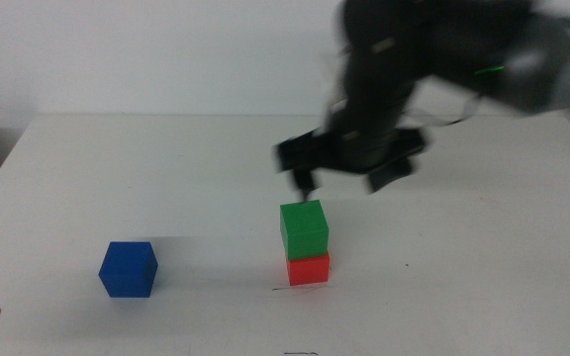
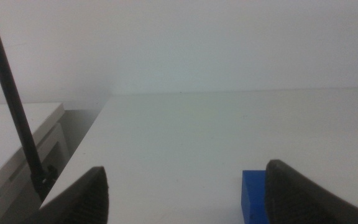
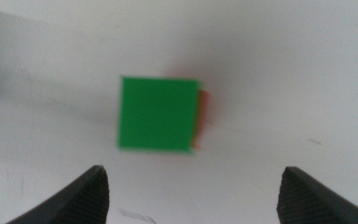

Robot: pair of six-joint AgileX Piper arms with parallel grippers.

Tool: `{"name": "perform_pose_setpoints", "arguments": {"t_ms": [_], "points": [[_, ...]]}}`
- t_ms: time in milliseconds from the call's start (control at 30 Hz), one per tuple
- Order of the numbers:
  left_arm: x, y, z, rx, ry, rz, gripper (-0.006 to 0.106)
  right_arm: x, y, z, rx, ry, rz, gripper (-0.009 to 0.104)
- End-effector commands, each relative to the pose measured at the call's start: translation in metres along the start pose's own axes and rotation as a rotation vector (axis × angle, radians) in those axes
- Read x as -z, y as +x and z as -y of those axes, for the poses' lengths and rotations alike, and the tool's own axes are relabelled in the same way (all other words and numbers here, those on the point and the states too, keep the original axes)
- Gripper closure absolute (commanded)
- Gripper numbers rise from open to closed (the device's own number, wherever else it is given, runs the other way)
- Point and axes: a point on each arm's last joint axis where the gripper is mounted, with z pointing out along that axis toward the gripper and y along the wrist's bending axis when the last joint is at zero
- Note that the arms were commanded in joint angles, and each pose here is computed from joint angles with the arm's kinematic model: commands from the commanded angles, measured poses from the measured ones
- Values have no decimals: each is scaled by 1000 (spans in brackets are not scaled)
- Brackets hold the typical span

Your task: Stack red cubes first, then green, then blue cubes in a specific spot.

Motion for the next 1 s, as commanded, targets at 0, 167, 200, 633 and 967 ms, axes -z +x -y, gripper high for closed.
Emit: {"name": "perform_pose_setpoints", "arguments": {"t_ms": [0, 167, 200, 633, 967], "points": [[2, -9, 0, 15, 0, 103, 18, 69, 15, 31, 9, 0, 141, 20], [2, -9, 0, 15, 0, 103, 18, 121, 70, 80, 146, -49, 340, 20], [2, -9, 0, 15, 0, 103, 18, 127, 81, 87, 163, -49, 364, 20], [2, -9, 0, 15, 0, 103, 18, 191, 183, 135, 172, -126, 754, 20], [2, -9, 0, 15, 0, 103, 18, 192, 184, 132, 214, -146, 764, 20]]}}
